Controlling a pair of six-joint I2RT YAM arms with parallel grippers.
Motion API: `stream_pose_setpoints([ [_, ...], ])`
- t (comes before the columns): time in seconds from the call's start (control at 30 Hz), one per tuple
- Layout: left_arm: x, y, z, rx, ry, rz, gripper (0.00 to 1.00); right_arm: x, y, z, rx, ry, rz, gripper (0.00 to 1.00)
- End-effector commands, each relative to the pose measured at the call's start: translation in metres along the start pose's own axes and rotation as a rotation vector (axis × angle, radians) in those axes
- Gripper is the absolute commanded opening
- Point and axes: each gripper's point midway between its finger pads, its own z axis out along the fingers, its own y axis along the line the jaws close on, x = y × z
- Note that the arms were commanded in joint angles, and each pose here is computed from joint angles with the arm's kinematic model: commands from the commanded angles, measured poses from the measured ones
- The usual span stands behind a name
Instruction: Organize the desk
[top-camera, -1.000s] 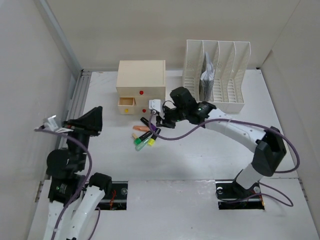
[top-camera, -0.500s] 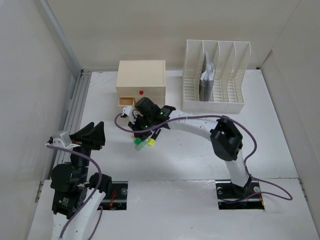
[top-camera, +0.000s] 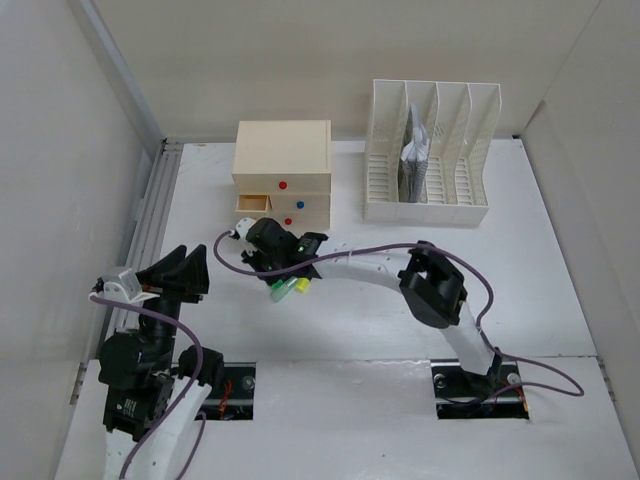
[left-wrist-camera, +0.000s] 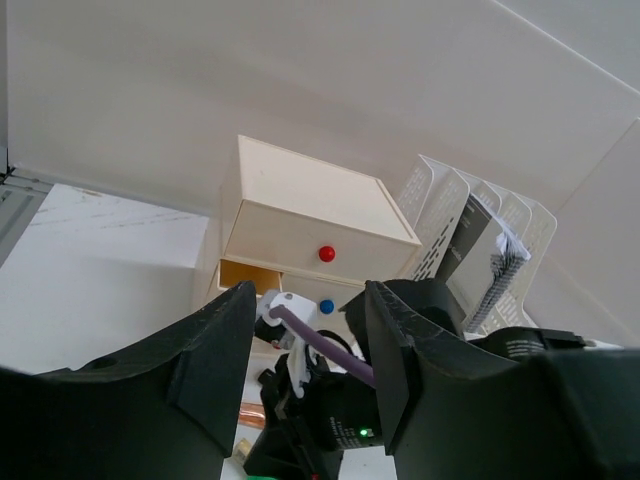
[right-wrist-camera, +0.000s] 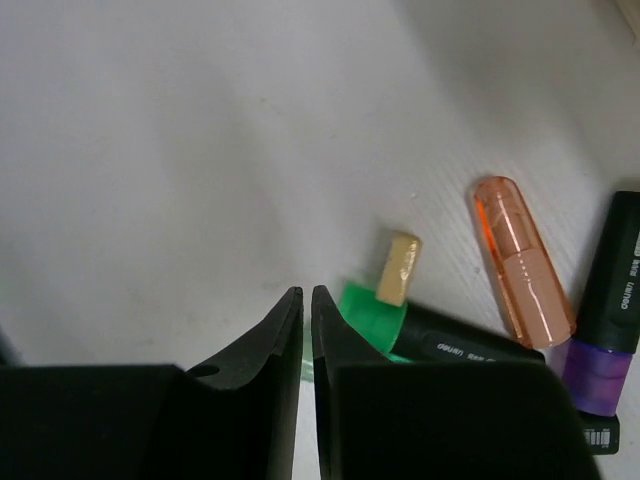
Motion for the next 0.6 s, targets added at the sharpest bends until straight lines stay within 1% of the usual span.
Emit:
stream_pose_setpoints([
  [0.0, -0.023, -0.010, -0.008, 0.054, -0.089, -0.006, 0.45, -0.020, -0.019, 0.009, 0.112, -0.064, 0.067, 0.14],
  [0.13, -0.025, -0.011, -0.009, 0.057, -0.097, -0.007, 0.45, -0.011, -0.027, 0.021, 0.153, -0.045, 0.078, 0.17],
  [0.27, -0.026, -0.011, -0.011, 0.061, -0.105, -0.009, 0.45, -0.011, -0.031, 0.024, 0.177, -0.047, 0.078, 0.24],
  [0.3, -0.026, -0.011, -0.011, 0.061, -0.105, -0.009, 0.45, -0.017, -0.031, 0.023, 0.174, -0.065, 0.079, 0.26],
  [0.37, -0.026, -0.011, -0.011, 0.061, -0.105, -0.009, 0.46, -0.017, -0.031, 0.023, 0.174, -0.065, 0.079, 0.33],
  [0.47, -0.026, -0.011, -0.011, 0.061, -0.105, -0.009, 0.46, -0.013, -0.032, 0.024, 0.175, -0.056, 0.068, 0.38],
  [0.57, -0.026, -0.011, -0.011, 0.061, -0.105, -0.009, 0.46, -0.019, -0.028, 0.018, 0.152, -0.070, 0.045, 0.41],
])
